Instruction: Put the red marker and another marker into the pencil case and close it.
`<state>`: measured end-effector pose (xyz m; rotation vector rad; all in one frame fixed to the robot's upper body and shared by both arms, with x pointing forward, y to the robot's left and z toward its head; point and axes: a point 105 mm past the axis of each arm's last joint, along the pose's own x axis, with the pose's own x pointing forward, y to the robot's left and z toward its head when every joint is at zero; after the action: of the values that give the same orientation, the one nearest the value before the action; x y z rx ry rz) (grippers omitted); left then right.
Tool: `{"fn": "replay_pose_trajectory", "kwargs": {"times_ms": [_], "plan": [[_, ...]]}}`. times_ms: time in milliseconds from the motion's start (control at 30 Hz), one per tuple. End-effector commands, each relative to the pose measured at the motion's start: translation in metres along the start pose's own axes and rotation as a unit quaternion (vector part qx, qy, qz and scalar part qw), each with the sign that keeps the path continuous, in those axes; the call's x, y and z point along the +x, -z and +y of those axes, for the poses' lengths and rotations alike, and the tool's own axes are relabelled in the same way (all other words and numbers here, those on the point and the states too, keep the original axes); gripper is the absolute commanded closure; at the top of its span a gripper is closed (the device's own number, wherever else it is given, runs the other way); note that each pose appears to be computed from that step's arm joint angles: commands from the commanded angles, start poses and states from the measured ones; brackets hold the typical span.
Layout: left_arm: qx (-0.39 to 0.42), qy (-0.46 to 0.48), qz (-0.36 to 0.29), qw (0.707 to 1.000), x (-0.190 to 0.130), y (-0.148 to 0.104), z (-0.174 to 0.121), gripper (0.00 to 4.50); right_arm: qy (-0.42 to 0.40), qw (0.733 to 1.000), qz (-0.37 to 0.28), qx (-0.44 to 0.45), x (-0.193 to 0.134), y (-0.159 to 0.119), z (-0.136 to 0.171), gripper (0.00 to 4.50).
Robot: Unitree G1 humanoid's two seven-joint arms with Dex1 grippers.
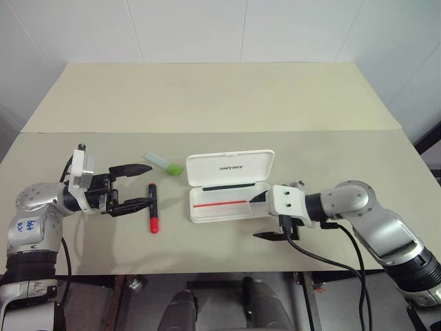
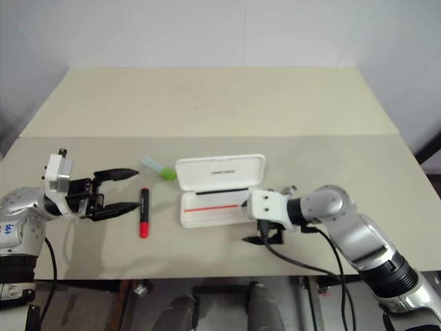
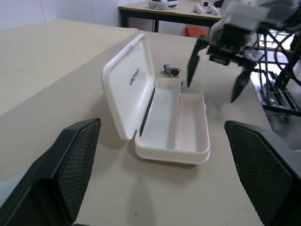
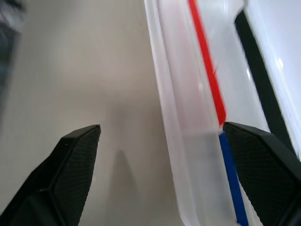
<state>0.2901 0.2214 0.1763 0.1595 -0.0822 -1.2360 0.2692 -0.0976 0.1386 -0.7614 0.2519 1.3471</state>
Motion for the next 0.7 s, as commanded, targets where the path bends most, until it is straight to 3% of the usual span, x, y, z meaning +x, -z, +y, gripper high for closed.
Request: {"fn": "replay_pose_trajectory", "kwargs": {"times_ms": [33,200,333,700], "plan": [[0.015,-0.013,-0.001,1.0,0.002,-0.006,-0.003,0.0,-0.001,0.999,-0.039,0.003,-0.012,-0.015,0.004,0.05],[-0.012,-0.062,0.008,0.998,0.0,-0.001,-0.004,0.0,-0.011,0.997,-0.076,0.012,-0.023,-0.023,0.008,0.05],[-0.06,-0.168,0.059,0.982,-0.005,0.018,0.002,0.0,0.006,0.994,-0.104,0.017,-0.037,-0.027,0.002,0.05],[-0.124,-0.33,0.103,0.93,0.007,0.048,0.0,0.0,0.06,0.993,-0.088,0.044,-0.056,-0.005,-0.018,0.05]]}}
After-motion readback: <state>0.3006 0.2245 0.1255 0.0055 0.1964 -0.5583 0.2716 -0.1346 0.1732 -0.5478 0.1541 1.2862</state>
